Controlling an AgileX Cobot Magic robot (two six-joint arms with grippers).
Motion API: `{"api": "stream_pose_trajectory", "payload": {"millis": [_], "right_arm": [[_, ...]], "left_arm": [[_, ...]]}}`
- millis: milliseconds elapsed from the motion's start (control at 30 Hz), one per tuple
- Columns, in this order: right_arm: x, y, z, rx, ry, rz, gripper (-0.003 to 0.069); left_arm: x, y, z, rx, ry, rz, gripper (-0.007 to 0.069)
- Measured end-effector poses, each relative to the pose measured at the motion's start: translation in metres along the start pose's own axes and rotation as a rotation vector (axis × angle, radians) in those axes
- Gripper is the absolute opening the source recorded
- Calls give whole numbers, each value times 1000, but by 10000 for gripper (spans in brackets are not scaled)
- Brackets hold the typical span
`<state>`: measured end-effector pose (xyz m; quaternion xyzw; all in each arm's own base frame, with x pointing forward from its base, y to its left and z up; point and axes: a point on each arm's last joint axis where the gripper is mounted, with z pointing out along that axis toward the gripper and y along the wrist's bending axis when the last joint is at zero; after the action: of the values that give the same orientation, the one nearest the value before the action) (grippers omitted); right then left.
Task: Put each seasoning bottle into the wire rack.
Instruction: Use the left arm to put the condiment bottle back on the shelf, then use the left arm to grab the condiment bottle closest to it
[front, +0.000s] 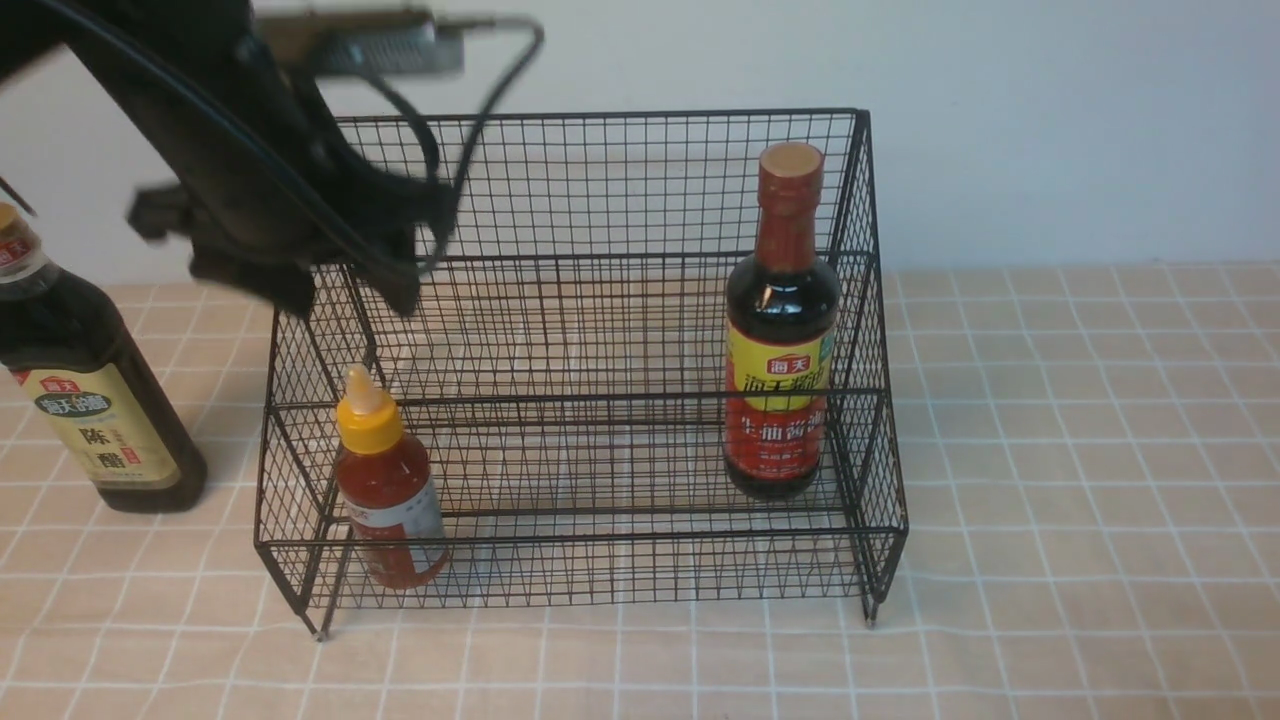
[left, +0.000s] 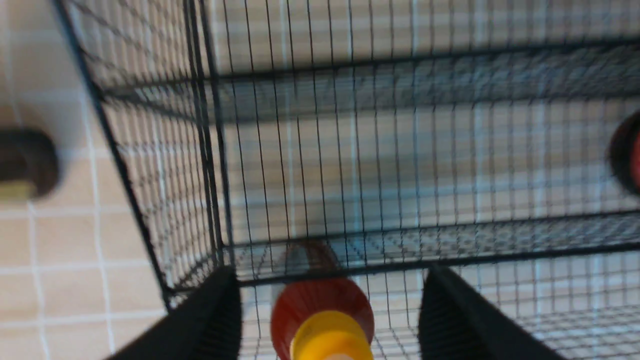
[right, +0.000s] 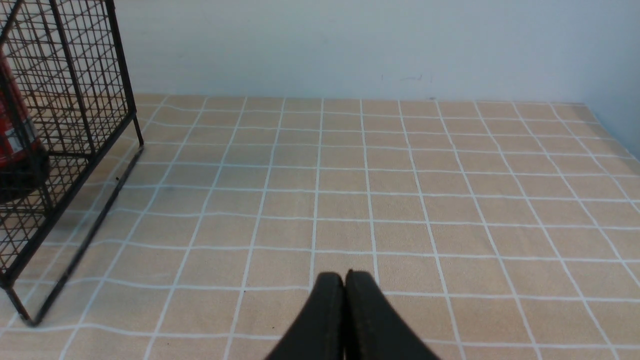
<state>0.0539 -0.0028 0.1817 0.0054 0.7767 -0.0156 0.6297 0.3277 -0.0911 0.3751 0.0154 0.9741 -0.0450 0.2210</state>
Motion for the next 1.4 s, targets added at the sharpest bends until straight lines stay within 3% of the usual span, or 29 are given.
{"api": "stream_pose_trajectory", "payload": {"millis": [133, 200, 333, 500, 633, 700, 733, 800, 867, 900, 967, 1167, 1400], "right_arm": [[0, 0, 0, 0, 0, 0, -14], [0, 0, 0, 0, 0, 0, -14], [0, 0, 0, 0, 0, 0, -14], [0, 0, 0, 0, 0, 0, -14], [0, 0, 0, 0, 0, 0, -14], [0, 0, 0, 0, 0, 0, -14], [0, 0, 0, 0, 0, 0, -14], [0, 0, 0, 0, -1, 0, -14], [0, 0, 0, 0, -1, 0, -14], [0, 0, 0, 0, -1, 0, -14], [0, 0, 0, 0, -1, 0, -14], [0, 0, 0, 0, -1, 0, -14], [0, 0, 0, 0, -1, 0, -14]], "left_arm": [[-5, 27, -51, -53, -156, -7, 96], [-3, 47, -66, -90, -193, -35, 31], [-1, 98, -80, -147, -216, -146, 0], [0, 136, -76, -146, -196, -176, 6], [-3, 153, -63, -152, -155, -101, 89], [-5, 156, -55, -151, -132, -88, 184], [-5, 156, -54, -151, -129, -86, 195], [-8, 159, -43, -150, -103, -82, 348], [-10, 161, -38, -152, -90, -81, 402], [-11, 164, -31, -162, -70, -78, 484], [-12, 169, -22, -189, -40, -72, 572], [-15, 180, 4, -227, 31, -62, 641], [-21, 186, 29, -217, 58, -65, 599]]}}
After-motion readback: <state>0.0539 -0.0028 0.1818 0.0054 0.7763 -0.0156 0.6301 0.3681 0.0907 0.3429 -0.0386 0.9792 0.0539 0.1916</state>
